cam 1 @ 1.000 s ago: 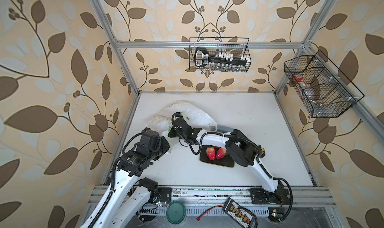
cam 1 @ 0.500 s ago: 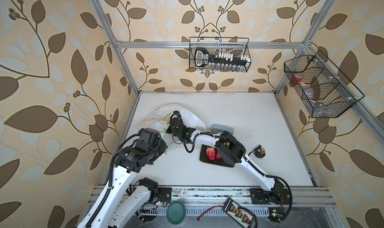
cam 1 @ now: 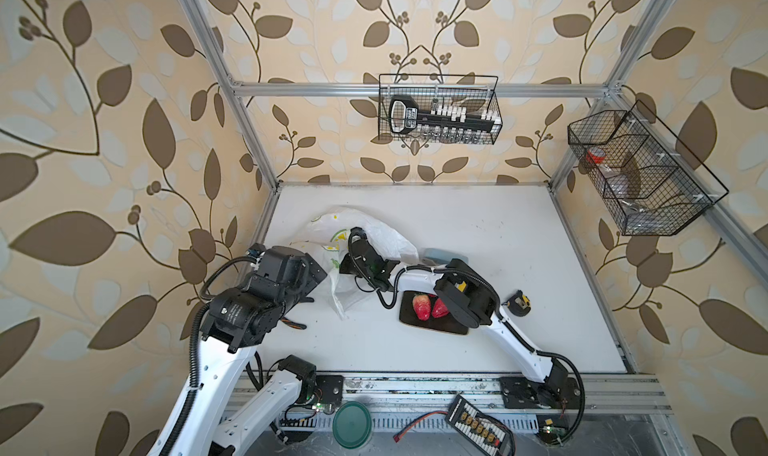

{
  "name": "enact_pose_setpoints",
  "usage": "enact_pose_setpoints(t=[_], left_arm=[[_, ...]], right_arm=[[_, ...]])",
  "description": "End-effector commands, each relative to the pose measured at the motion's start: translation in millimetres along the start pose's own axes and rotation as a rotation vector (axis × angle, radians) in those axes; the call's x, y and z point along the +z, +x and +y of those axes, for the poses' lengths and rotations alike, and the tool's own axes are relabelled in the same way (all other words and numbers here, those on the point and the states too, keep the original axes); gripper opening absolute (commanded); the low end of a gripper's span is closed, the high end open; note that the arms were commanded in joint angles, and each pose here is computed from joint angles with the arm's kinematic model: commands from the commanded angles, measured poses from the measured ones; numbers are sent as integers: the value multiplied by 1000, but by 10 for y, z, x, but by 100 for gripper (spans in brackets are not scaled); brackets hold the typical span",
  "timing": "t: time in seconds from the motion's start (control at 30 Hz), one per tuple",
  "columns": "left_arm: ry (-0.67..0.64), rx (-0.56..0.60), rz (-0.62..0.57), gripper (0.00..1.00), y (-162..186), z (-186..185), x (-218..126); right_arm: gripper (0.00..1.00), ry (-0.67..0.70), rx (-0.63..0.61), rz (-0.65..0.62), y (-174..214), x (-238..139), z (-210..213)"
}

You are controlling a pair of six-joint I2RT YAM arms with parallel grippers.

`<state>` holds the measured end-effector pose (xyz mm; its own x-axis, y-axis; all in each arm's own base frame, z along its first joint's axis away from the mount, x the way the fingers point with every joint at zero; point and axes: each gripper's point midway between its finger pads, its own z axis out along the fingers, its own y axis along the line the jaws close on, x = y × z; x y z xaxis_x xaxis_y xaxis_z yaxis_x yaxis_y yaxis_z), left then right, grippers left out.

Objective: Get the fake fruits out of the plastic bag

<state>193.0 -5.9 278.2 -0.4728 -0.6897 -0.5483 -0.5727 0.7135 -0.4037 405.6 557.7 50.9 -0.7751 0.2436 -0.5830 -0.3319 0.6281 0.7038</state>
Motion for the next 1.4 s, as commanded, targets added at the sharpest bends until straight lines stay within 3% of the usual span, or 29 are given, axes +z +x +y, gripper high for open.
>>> enact_pose_setpoints(t=[0.0,0.07,0.2,0.3,0.47,0.77,0.8,0.87,0.97,1.03,1.1,1.37], left_arm=[[-232,103,-125,99,-303,221,66],[-261,59,-111,99,-381,230,235],[-201,-159,-28,99,-475,324,731],[-164,-243,-19,99,-534,275,1059],[-67,-539,86,99,-573,400,1686],[-73,-646,173,97,-516,630,2282],[-54,-648,182,90,-531,609,2330],[-18,-630,191,65,-596,540,2372],[31,-603,216,20,-638,440,2448],[82,-570,214,6,-703,331,2396],[131,-524,203,0,-762,214,2291],[296,-215,99,0,-799,-332,1572]], right_arm=[[71,-22,-47,6,-112,-180,181],[71,-23,-53,17,-116,-243,209],[70,-24,-86,39,-118,-409,298],[70,-23,-106,52,-125,-536,334],[70,-17,-138,80,-87,-661,349],[69,-24,-153,128,1,-676,371],[69,-26,-157,130,7,-686,376],[69,-29,-162,132,15,-701,394],[68,-28,-178,128,-3,-727,398],[68,-23,-201,120,-46,-748,410],[68,-12,-219,113,-89,-768,410],[68,70,-272,87,-306,-967,222]])
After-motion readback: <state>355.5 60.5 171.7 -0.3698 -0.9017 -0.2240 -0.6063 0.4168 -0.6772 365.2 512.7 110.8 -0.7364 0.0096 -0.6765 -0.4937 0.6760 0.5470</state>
